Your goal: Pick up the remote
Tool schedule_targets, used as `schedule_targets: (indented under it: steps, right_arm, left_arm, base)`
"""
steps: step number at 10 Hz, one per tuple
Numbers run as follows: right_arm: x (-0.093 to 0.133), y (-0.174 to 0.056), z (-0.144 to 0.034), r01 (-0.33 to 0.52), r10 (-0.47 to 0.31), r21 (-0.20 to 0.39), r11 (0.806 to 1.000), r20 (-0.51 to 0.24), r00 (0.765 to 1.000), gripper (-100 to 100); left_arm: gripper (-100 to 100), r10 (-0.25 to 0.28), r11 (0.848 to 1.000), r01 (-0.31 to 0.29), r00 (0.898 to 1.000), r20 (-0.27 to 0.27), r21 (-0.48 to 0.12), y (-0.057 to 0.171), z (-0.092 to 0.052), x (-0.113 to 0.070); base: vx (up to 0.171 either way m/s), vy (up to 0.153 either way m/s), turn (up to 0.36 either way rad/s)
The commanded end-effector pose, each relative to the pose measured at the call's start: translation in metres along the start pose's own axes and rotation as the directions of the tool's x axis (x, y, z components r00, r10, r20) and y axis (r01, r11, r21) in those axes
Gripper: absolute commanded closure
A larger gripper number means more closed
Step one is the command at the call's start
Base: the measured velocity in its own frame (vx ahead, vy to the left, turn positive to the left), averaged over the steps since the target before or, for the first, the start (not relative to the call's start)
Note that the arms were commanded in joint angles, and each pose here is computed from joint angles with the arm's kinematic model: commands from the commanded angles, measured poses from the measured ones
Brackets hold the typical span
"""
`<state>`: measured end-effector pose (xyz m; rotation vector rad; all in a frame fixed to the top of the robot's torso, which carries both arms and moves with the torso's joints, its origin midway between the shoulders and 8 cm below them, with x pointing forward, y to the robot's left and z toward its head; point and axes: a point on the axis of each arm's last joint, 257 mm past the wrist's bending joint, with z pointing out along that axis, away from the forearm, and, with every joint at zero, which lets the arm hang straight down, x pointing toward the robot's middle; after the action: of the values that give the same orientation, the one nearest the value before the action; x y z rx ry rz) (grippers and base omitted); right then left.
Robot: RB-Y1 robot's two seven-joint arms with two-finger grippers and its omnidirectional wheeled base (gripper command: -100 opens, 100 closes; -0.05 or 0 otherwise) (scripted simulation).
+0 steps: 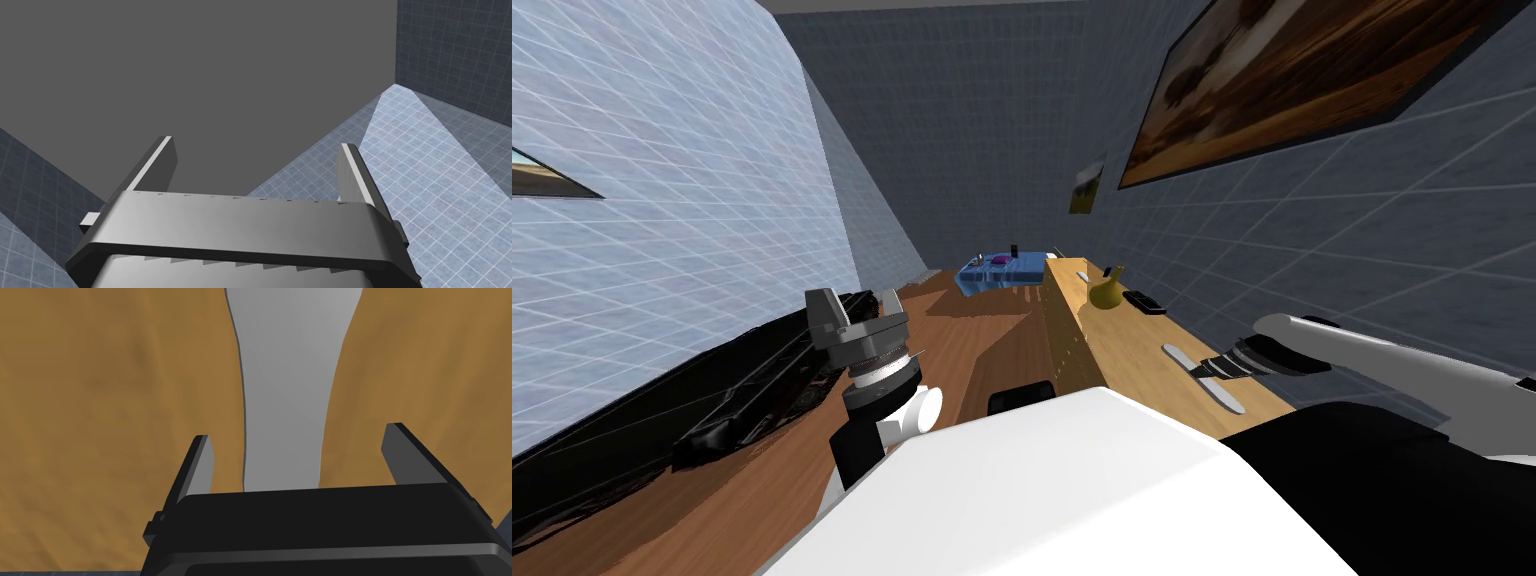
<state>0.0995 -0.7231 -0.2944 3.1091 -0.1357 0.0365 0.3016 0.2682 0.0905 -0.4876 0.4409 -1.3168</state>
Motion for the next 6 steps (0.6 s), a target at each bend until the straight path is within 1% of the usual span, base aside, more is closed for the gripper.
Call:
schedule_targets:
  steps: [1,2,3,4,5,6]
  right_arm:
    - [0.013,-0.006,0.003,0.046,-0.045,0.018,0.999,-0.029,0.999,-100]
    - [0.012,-0.001,0.0,0.052,-0.052,0.001,0.999,-0.023,0.998,-100]
    - [0.007,0.003,0.0,0.061,-0.061,-0.015,0.998,-0.002,0.998,-100]
    - [0.021,-0.004,0.002,0.092,-0.091,0.007,0.996,-0.042,0.995,-100]
    - [0.017,0.001,0.001,0.1,-0.1,-0.011,0.995,-0.023,0.995,-100]
    - [0.013,0.004,0.001,0.106,-0.106,-0.022,0.994,-0.006,0.994,-100]
  left_arm:
    - [0,0.0,1.0,0.0,1.0,0.0,0.0,0.0,0.0,0.0]
    - [0,0.0,1.0,0.0,1.0,0.0,0.0,0.0,0.0,0.0]
    - [0,0.0,1.0,0.0,1.0,0.0,0.0,0.0,0.0,0.0]
    - [0,0.0,1.0,0.0,1.0,0.0,0.0,0.0,0.0,0.0]
    - [0,0.0,1.0,0.0,1.0,0.0,0.0,0.0,0.0,0.0]
    - [0,0.0,1.0,0.0,1.0,0.0,0.0,0.0,0.0,0.0]
  base:
    - [0.12,0.008,-0.25]
    - [0.106,0.018,-0.166]
    - [0.046,0.005,0.014]
    - [0.09,-0.007,-0.213]
    - [0.092,0.003,-0.164]
    - [0.038,0.003,0.004]
